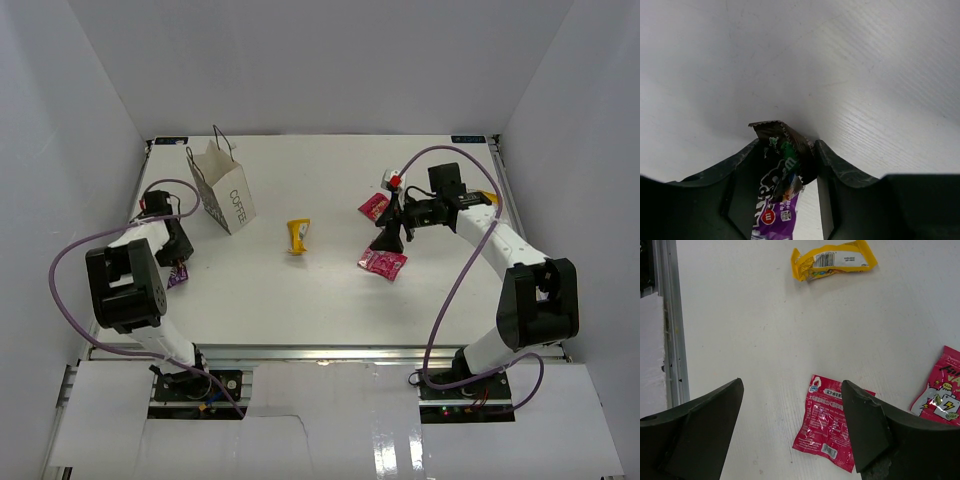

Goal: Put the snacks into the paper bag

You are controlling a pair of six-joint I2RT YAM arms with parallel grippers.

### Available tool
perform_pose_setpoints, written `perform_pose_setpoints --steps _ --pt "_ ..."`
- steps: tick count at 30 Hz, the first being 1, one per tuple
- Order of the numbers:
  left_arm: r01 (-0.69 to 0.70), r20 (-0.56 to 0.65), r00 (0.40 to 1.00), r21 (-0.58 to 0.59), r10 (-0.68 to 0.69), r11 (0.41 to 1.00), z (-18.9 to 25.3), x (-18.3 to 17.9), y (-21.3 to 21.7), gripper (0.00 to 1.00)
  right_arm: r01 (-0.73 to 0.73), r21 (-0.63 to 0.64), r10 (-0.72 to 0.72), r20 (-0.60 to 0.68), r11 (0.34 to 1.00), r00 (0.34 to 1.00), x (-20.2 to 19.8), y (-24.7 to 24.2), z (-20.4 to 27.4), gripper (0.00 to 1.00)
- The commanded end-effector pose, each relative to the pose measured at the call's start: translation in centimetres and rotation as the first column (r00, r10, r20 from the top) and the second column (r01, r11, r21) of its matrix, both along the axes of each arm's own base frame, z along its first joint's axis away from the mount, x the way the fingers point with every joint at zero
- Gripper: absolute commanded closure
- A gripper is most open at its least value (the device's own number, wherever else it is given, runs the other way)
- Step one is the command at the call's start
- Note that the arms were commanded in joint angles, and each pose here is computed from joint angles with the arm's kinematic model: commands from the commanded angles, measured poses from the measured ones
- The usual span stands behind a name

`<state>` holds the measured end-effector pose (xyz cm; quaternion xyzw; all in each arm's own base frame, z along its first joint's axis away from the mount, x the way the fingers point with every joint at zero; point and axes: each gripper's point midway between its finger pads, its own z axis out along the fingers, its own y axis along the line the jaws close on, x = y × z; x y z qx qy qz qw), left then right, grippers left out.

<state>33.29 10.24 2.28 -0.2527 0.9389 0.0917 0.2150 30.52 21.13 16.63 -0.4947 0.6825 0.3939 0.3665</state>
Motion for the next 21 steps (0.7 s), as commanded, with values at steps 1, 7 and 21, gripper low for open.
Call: perform_pose_setpoints --steps 1,7,21 --pt "-0.005 0.095 0.995 0.005 0.005 1.000 2.2 1.3 0.3 0.47 -0.006 0.028 0.006 -0.005 1.000 1.000 -0.8 -0.1 0.8 0.16" --pt "0.043 0.261 0.965 -0.071 -0.023 0.997 6.1 1.9 -1.8 0.61 0.004 0.023 -0.003 -0.018 1.000 1.000 -1.0 -0.3 0.5 0.16" --pt "0.528 0.913 0.391 -0.120 -0.116 0.841 29.0 -1.1 -13.5 0.73 0.009 0.020 -0.008 -0.028 1.000 1.000 -0.4 -0.5 0.5 0.17"
